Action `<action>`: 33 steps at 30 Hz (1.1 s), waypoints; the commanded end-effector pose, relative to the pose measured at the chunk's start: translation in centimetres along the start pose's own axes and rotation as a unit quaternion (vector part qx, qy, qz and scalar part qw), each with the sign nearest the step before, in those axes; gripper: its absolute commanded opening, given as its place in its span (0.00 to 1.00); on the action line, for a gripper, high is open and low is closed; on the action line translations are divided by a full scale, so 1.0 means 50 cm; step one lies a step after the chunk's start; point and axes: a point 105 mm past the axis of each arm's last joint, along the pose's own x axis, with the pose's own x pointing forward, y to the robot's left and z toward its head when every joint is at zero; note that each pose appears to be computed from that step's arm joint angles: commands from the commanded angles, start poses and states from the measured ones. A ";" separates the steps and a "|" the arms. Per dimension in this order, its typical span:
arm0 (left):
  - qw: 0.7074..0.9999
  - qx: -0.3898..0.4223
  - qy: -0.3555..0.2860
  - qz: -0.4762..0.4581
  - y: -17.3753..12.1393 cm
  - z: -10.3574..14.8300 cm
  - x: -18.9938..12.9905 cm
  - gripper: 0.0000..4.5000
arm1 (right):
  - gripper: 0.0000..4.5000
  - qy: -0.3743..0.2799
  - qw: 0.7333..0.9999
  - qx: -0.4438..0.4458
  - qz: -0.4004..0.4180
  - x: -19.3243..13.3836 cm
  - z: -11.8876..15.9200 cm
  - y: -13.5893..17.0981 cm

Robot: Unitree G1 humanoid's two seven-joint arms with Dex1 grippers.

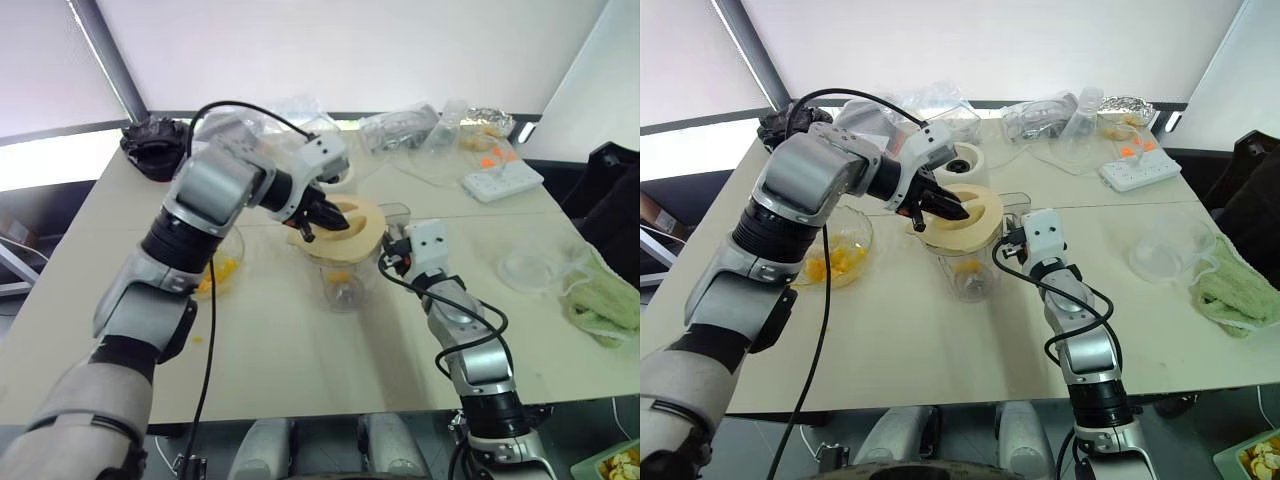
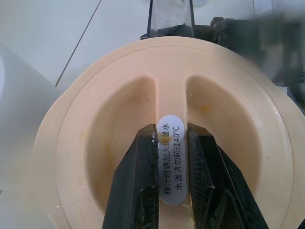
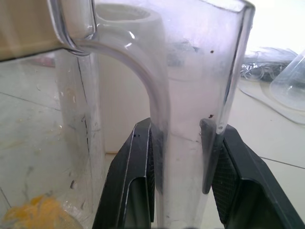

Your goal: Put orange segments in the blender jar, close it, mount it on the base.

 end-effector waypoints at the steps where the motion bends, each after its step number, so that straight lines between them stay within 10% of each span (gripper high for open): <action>1: 0.987 -0.074 0.096 0.103 0.062 -0.132 0.021 0.37 | 0.22 -0.109 0.993 -0.034 0.004 -0.009 0.104 -0.001; 7: 0.989 -0.058 0.052 0.122 0.073 -0.100 0.018 0.99 | 0.22 -0.110 0.993 -0.041 0.007 -0.007 0.105 -0.001; 20: 0.956 -0.082 -0.265 0.092 0.065 0.094 -0.046 0.99 | 0.22 -0.098 0.994 -0.036 0.008 -0.012 0.088 -0.001; 33: 0.890 -0.178 -0.395 0.140 0.117 0.043 -0.211 0.99 | 0.22 -0.105 0.994 0.007 -0.020 -0.009 0.103 -0.030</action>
